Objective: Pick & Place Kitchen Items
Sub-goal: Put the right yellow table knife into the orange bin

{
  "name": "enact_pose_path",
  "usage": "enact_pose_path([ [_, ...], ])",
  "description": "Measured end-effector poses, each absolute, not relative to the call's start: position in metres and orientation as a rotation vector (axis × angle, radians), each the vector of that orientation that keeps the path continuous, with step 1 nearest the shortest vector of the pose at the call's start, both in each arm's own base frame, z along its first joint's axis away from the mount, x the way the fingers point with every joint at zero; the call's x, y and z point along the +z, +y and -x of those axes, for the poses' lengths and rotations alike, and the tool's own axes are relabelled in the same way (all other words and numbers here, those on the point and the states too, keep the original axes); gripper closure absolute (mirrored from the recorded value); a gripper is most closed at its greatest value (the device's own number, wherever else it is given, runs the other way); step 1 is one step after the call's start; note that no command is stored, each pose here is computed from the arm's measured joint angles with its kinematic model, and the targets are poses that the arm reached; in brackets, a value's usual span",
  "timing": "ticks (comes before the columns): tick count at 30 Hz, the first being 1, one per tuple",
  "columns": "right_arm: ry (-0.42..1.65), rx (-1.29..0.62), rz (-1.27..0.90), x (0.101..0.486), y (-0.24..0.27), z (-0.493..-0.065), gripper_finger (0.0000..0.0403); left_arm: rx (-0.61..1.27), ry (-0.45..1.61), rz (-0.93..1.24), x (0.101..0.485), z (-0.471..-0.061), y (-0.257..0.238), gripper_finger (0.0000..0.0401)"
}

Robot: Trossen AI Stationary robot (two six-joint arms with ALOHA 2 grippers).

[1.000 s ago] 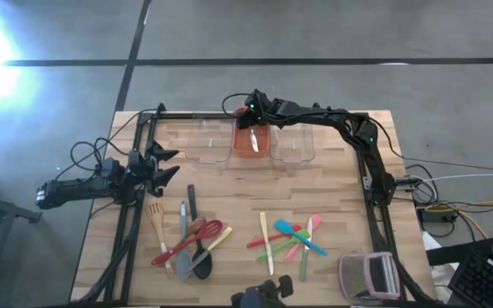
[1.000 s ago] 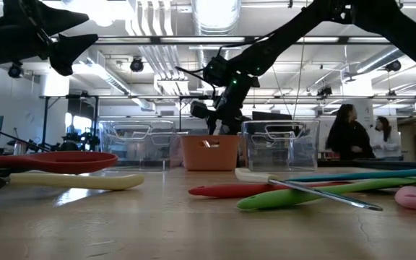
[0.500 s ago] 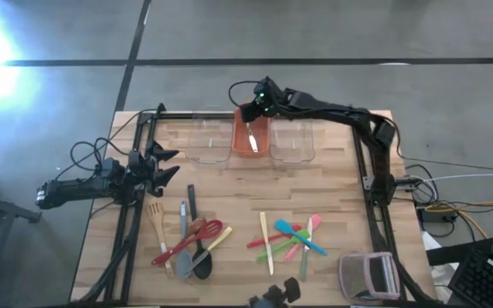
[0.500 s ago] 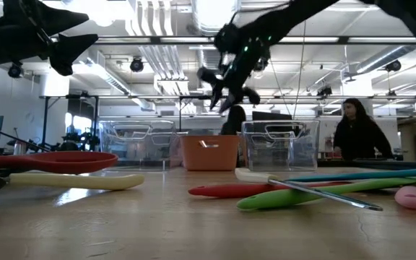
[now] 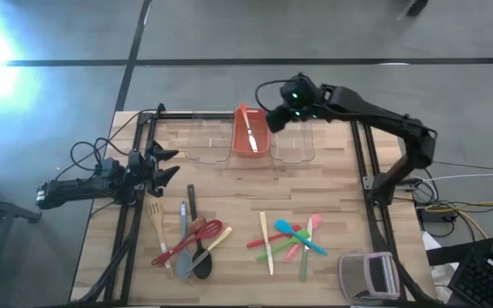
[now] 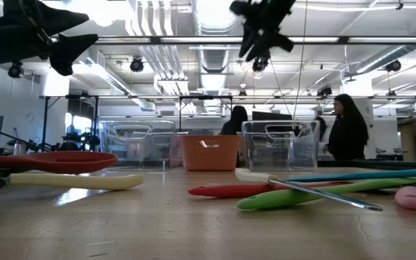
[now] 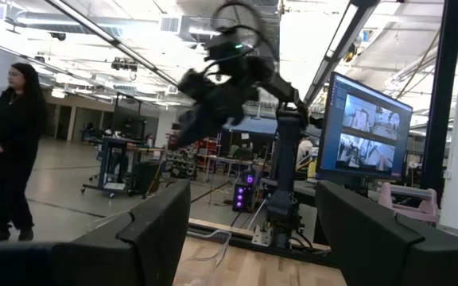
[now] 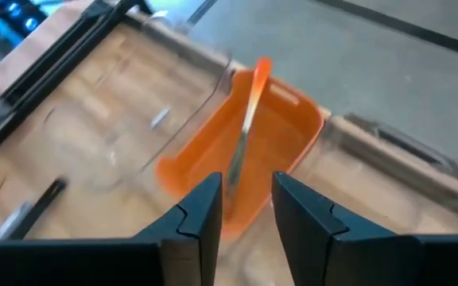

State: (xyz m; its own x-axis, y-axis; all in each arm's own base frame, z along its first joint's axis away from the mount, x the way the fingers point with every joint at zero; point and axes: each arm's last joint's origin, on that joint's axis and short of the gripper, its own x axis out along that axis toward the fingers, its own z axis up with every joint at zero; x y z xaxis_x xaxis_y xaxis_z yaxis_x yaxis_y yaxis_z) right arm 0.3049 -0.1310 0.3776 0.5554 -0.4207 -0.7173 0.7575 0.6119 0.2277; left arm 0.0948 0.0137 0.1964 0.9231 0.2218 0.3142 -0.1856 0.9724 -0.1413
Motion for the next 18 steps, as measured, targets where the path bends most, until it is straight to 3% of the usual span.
enact_pose_path([
  [18, 0.794, -0.407, -0.575, 0.398, 0.019, -0.288, 0.0313, 0.212, -0.335, 0.11, 0.196, -0.095, 0.014, 0.0128],
])
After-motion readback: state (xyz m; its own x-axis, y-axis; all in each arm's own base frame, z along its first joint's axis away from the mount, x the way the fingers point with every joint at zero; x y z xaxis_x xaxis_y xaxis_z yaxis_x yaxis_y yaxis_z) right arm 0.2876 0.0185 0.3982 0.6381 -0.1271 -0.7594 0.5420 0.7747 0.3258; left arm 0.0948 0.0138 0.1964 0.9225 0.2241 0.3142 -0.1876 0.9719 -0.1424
